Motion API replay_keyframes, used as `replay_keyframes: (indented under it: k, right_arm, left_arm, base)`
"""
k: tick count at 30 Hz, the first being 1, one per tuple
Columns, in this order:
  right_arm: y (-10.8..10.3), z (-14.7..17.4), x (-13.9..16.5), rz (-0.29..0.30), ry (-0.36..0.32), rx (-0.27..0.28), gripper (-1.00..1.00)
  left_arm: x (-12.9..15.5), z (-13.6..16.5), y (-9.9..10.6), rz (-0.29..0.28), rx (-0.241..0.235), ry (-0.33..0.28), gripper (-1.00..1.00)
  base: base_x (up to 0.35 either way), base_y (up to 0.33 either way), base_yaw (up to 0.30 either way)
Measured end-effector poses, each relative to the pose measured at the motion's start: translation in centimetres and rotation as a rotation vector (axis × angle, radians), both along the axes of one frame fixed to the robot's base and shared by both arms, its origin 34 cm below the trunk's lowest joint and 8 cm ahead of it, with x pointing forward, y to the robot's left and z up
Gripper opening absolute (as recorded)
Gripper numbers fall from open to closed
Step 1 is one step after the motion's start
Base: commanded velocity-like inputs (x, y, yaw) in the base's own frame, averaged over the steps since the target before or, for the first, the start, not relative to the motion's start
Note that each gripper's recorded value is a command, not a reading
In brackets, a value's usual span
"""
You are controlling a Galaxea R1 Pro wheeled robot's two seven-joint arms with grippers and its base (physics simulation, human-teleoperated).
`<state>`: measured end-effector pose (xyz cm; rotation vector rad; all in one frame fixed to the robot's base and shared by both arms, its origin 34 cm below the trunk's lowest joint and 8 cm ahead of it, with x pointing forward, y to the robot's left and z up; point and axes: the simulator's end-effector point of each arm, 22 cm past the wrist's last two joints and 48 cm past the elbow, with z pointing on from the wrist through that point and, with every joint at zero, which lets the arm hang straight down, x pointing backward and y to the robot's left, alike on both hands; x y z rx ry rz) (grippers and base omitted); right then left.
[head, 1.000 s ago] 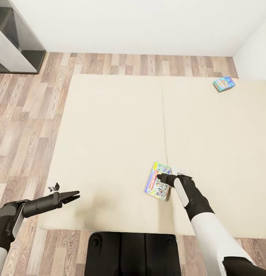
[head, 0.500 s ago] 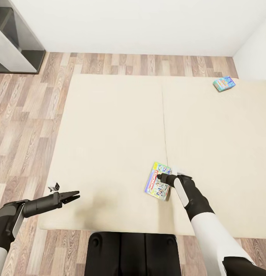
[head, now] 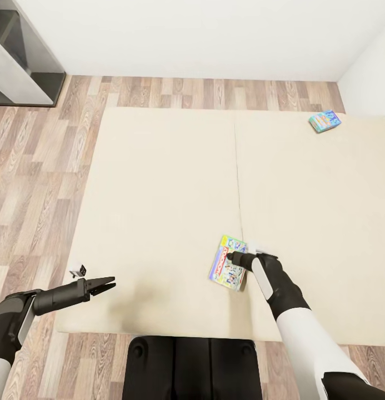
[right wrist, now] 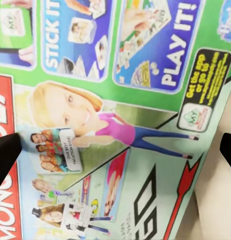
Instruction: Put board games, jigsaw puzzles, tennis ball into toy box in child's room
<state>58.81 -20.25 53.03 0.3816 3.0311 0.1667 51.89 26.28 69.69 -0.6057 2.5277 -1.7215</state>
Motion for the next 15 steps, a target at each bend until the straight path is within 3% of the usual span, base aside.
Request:
replay_keyframes:
  k: [6, 15]
  right_arm:
    - [1.5, -0.3, -0.7, 0.002, 0.011, 0.063, 1.00]
    - [1.7, -0.2, -0.5, 0.003, 0.006, 0.074, 1.00]
  left_arm:
    - [0.0, 0.0, 0.0, 0.000, 0.000, 0.001, 1.00]
    - [0.0, 0.0, 0.0, 0.000, 0.000, 0.001, 1.00]
  base:
    - [0.000, 0.000, 0.000]
    - [0.000, 0.000, 0.000]
